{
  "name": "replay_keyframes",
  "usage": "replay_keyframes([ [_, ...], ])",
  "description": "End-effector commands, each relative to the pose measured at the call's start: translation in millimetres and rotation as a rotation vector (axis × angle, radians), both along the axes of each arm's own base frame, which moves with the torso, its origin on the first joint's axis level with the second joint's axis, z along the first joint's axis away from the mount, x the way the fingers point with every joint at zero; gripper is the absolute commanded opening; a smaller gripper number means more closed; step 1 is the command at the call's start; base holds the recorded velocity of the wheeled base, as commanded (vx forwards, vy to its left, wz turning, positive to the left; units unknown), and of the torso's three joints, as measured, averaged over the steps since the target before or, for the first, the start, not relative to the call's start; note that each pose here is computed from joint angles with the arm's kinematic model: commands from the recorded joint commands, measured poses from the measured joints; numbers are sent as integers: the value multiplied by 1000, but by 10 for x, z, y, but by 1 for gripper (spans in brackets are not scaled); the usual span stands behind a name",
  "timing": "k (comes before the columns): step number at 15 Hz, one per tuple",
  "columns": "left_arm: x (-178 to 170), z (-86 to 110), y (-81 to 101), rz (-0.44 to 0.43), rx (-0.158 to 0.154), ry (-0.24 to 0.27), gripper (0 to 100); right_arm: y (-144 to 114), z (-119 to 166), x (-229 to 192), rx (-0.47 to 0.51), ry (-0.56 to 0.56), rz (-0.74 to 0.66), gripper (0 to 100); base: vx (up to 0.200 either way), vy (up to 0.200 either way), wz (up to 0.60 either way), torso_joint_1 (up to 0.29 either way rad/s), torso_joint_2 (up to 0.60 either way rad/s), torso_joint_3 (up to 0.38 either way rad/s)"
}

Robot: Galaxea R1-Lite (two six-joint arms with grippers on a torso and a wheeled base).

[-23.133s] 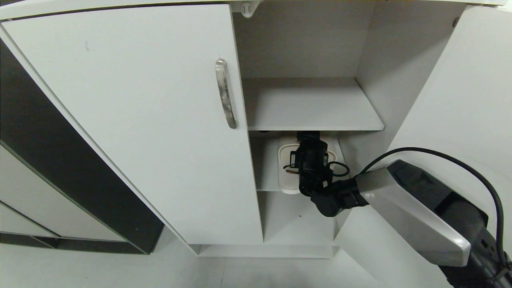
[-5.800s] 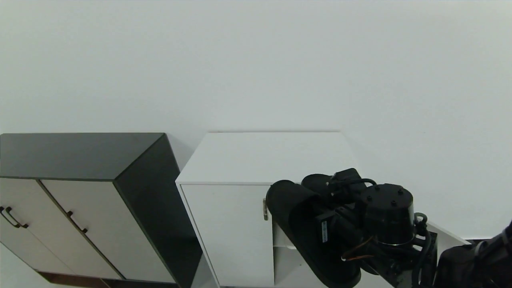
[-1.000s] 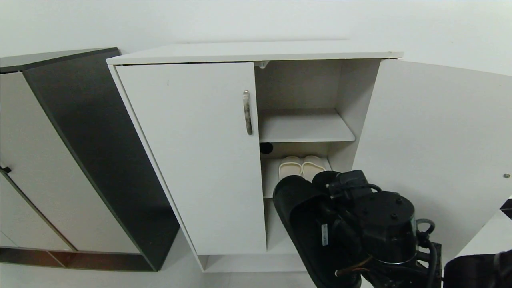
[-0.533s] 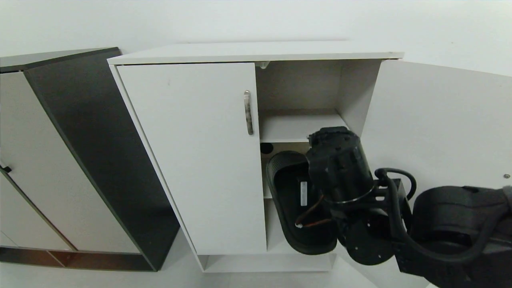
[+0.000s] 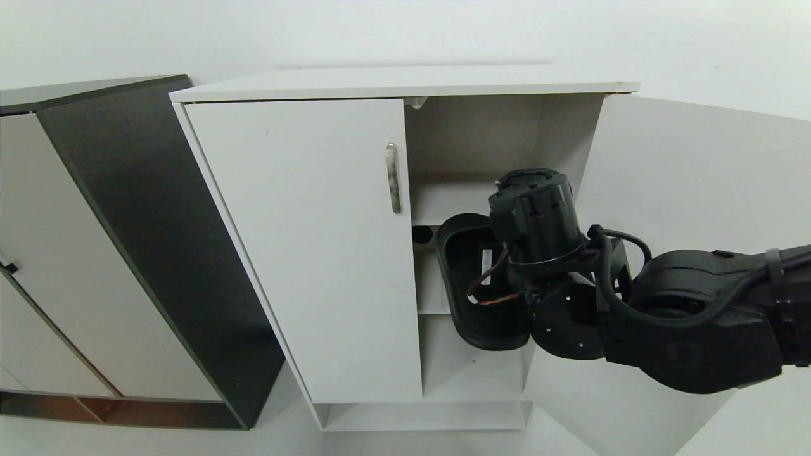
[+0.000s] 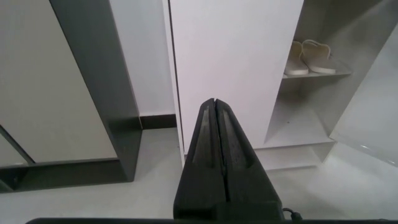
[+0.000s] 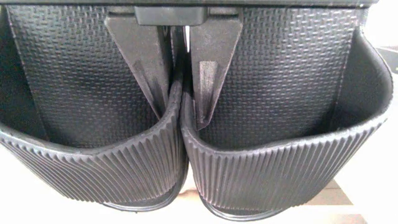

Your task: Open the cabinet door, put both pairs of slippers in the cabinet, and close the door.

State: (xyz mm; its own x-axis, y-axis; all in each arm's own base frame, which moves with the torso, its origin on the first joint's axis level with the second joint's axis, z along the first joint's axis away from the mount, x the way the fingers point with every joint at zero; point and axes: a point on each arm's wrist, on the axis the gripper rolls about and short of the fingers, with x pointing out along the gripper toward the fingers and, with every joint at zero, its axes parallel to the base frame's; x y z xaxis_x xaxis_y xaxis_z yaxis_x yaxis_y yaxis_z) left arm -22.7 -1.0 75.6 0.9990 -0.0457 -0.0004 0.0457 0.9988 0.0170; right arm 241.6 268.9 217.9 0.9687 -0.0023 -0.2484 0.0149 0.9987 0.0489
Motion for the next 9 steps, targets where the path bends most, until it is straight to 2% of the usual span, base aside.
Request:
replay_keyframes([
  [1,0,0,0,1,0,0,0,0,-6,16,-2,1,-3,0,200,0,0,-2,2,7],
  [9,0,0,0,1,1,0,0,26,-21,60,-8,1,-4,0,200,0,0,2,4,2],
])
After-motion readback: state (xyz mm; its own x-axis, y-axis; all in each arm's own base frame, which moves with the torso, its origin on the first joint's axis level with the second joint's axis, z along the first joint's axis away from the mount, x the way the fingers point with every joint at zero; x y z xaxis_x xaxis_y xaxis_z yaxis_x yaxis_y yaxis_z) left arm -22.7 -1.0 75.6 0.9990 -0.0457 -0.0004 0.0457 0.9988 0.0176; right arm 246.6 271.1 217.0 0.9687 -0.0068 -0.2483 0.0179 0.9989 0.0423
